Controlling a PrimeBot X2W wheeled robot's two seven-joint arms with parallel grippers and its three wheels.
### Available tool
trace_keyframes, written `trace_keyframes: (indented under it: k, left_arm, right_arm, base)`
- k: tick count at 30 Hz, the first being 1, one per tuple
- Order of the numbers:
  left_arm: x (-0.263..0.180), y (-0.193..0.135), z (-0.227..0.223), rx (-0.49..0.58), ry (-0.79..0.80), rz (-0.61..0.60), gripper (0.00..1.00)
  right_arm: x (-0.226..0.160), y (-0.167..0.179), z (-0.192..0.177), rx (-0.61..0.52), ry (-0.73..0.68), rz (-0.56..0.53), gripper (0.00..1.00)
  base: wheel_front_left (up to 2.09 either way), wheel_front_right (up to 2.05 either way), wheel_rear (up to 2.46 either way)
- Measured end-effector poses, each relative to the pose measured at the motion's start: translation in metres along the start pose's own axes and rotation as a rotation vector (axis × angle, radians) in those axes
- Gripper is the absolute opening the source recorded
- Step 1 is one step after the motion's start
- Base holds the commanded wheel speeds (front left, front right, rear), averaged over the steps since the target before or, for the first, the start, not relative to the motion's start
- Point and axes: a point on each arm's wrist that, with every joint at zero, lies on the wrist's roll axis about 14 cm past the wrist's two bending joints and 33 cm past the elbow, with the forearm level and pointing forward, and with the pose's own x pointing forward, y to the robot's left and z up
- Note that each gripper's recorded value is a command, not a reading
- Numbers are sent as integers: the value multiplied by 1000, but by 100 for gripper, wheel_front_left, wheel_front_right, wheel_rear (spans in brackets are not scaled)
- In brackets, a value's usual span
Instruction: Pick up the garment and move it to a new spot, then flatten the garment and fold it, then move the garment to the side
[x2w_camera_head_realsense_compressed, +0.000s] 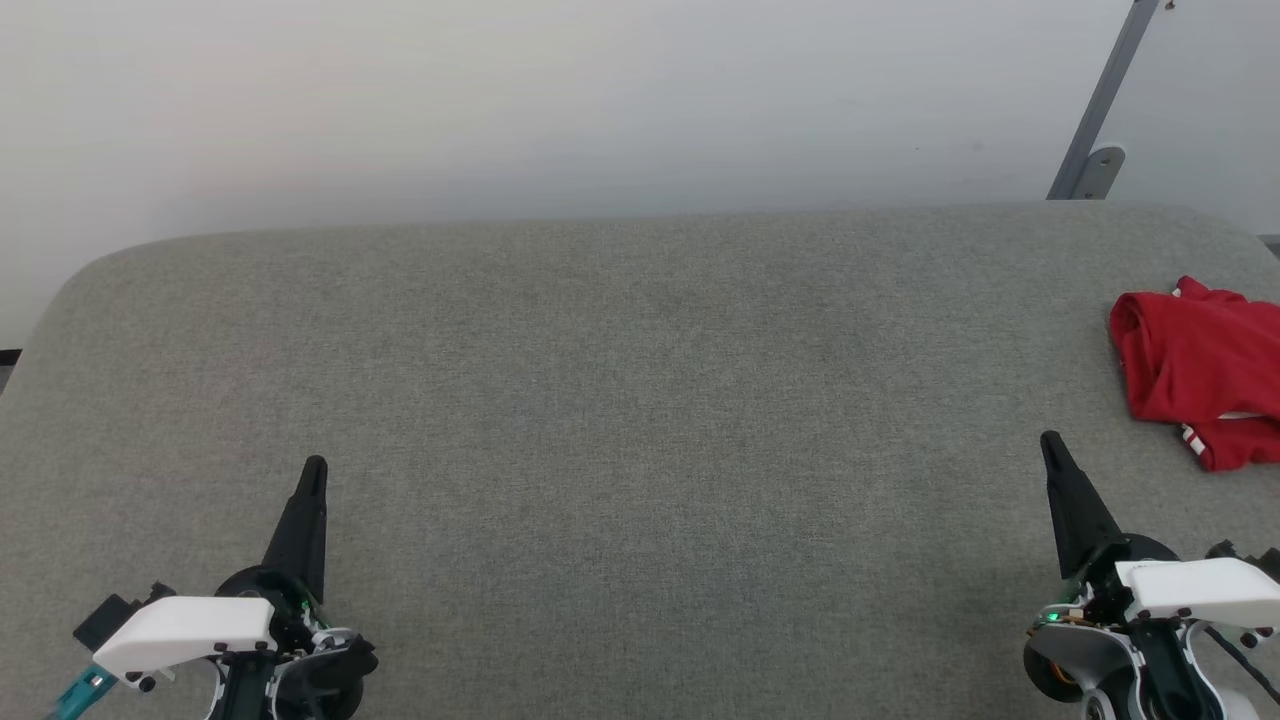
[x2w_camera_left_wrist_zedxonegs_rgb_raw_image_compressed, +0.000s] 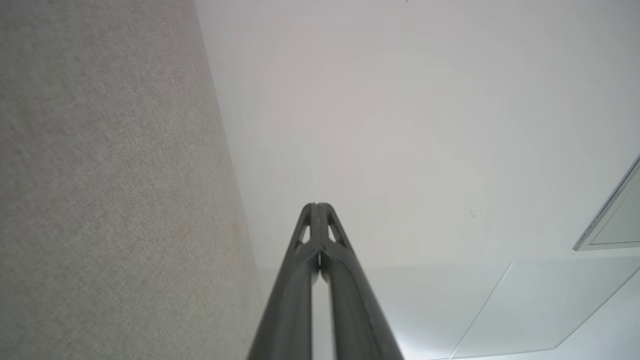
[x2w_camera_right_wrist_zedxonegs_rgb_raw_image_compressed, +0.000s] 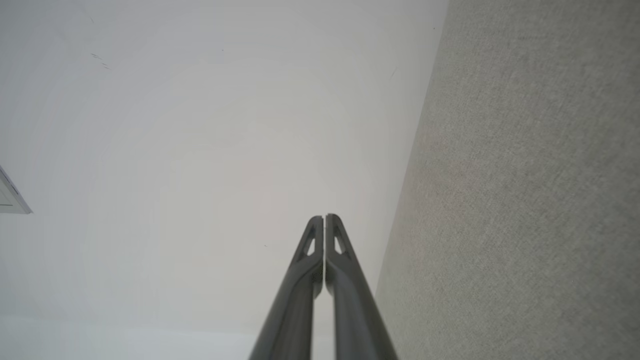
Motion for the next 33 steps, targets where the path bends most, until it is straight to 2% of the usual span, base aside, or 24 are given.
trace_keyframes:
  k: [33]
  left_arm:
    - [0,0,0,-1,0,0,0]
  right_arm:
    - [0,0,0,0,0,0,0]
  base:
    - [0,0,0]
